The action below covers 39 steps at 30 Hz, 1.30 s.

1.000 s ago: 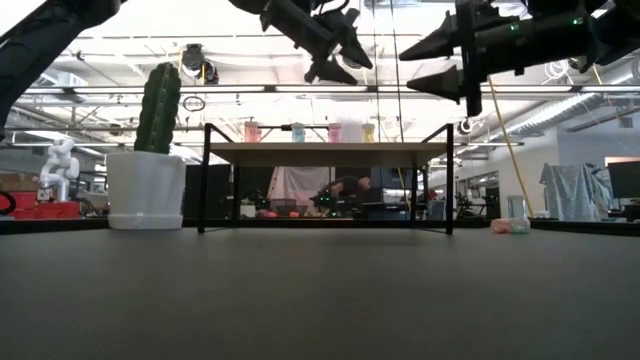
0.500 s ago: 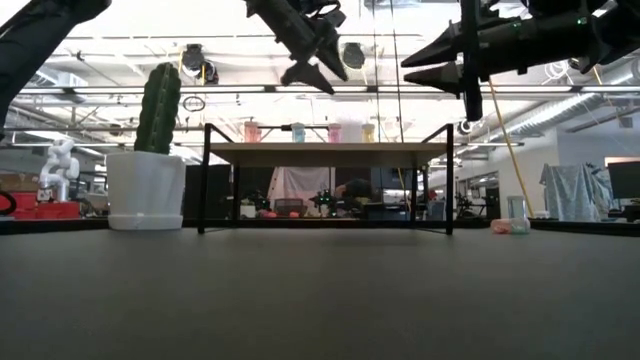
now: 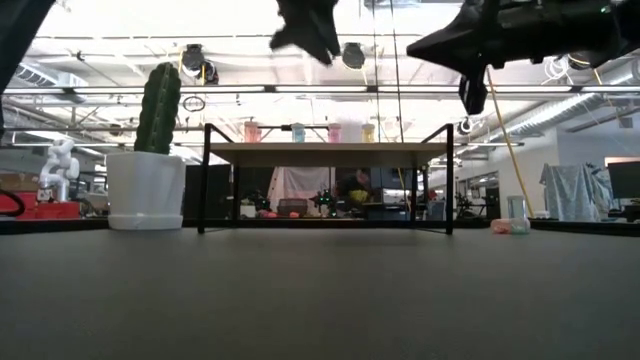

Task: Pick and place medicine bottles onto shelf by color
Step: Put the orange pill bottle aligned with the other orange pill bottles on the shelf

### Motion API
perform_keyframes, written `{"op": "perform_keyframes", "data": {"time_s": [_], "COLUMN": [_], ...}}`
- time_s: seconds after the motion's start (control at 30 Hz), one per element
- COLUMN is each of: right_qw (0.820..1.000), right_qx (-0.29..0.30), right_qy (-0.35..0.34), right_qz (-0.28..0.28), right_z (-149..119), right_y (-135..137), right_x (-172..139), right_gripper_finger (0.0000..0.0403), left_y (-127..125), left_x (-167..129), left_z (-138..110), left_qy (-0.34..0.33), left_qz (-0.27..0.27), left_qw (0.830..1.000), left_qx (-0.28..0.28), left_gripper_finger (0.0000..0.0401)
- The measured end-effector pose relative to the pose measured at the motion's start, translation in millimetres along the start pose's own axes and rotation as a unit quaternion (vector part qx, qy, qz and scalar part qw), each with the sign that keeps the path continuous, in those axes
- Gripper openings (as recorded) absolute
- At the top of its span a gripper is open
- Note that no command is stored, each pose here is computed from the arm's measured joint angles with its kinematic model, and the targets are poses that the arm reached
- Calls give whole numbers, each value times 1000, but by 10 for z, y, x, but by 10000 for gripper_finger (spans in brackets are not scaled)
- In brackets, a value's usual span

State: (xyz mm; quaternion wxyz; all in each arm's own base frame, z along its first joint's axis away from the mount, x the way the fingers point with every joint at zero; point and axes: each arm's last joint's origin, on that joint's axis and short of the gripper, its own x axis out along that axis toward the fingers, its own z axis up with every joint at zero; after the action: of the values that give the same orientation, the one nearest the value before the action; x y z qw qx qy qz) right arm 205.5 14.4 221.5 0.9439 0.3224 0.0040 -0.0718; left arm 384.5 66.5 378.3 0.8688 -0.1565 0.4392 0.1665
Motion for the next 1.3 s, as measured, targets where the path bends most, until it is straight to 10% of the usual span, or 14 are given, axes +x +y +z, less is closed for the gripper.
{"op": "perform_keyframes", "data": {"time_s": [0.23, 0.7, 0.93, 1.3], "right_qw": [999, 999, 998, 993], "right_qx": [-11, -17, -47, -56], "right_qy": [13, -7, -21, -24], "right_qz": [28, 43, -40, -104], "right_z": [-66, -318, -423, -479], "right_y": [105, 493, 839, 1286], "right_x": [-30, -247, -239, 613], "right_gripper_finger": [1, 0, 0, 0], "left_y": [-483, -1538, -1268, -603], "left_x": [-440, -695, -634, -753], "left_z": [-453, -1796, -2403, -3022], "left_qy": [7, 144, 175, 216], "left_qz": [130, 106, 89, -3], "left_qw": [991, 982, 977, 951], "left_qx": [-23, -62, -81, -221], "left_gripper_finger": [102, 101, 101, 101]}}
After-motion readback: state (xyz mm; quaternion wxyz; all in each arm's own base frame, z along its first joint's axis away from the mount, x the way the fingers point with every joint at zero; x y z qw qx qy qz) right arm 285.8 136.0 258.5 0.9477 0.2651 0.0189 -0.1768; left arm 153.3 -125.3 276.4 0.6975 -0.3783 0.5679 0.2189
